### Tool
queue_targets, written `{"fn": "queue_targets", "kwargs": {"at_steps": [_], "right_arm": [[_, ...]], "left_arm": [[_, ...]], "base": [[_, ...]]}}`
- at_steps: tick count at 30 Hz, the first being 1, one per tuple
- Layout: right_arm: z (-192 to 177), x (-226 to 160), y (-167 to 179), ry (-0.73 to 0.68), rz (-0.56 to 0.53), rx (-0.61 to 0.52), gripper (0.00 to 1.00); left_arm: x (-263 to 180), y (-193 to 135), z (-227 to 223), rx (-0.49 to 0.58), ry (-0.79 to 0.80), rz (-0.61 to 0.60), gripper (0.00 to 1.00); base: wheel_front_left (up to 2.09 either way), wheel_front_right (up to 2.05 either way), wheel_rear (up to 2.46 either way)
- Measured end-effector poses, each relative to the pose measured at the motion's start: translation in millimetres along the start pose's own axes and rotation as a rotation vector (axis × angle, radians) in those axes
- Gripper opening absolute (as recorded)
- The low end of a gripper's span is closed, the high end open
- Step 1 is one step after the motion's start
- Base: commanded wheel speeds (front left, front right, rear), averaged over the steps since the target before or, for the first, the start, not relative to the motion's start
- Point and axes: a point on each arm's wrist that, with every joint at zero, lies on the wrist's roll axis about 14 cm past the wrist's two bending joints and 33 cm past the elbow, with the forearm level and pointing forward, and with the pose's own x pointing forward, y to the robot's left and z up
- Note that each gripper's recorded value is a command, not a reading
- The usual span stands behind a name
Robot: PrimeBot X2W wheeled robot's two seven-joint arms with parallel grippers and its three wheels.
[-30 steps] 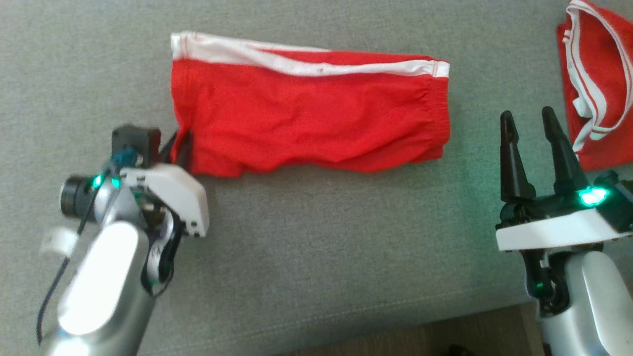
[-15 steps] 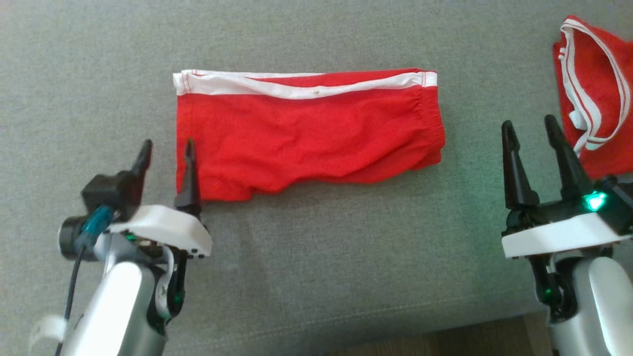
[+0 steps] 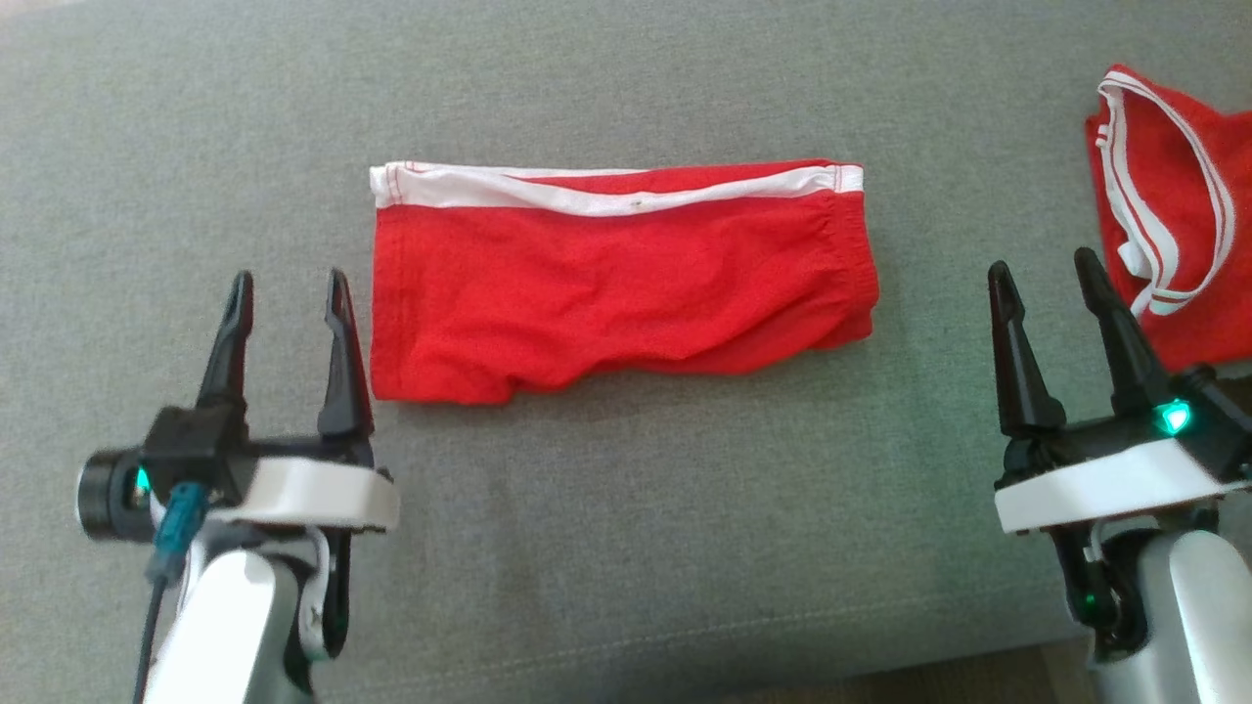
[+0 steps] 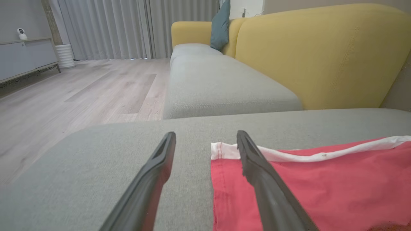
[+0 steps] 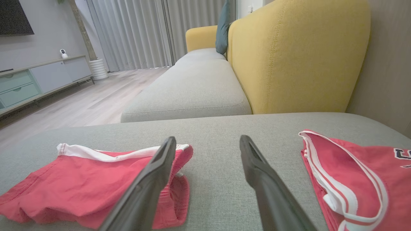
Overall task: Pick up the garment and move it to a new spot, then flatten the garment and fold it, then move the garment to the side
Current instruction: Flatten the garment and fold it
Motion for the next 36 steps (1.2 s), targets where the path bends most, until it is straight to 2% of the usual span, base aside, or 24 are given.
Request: {"fn": "queue_targets", "kwargs": {"at_steps": [15, 22, 27, 31, 36], "right_arm": [[-3.7, 1.5, 1.5, 0.021, 0.004, 0.003, 1.00], [-46.2, 13.3, 20.2, 0.176, 0.083, 0.004, 1.00], [-57.6, 41.9, 39.0, 0.204, 0.149, 0.022, 1.00], [-79.7, 57.6, 35.2, 0.305, 0.145, 0.008, 1.00], [-119.6, 50.8, 34.0, 0.476, 0.135, 0.039, 1.00]], "left_arm": [[-10.5, 7.3, -6.2, 0.005, 0.023, 0.023, 1.00], [-5.2, 9.1, -6.5, -0.007, 0.015, 0.029, 1.00], [-0.3, 12.5, -10.9, -0.012, 0.016, 0.040, 1.00], [0.9, 13.4, -15.9, -0.007, 0.025, 0.040, 1.00], [3.4, 10.8, -18.4, -0.011, 0.028, 0.030, 1.00]], "base": [[0.00, 0.00, 0.00], [0.00, 0.00, 0.00], [0.00, 0.00, 0.00], [0.00, 0.00, 0.00], [0.00, 0.00, 0.00]]}}
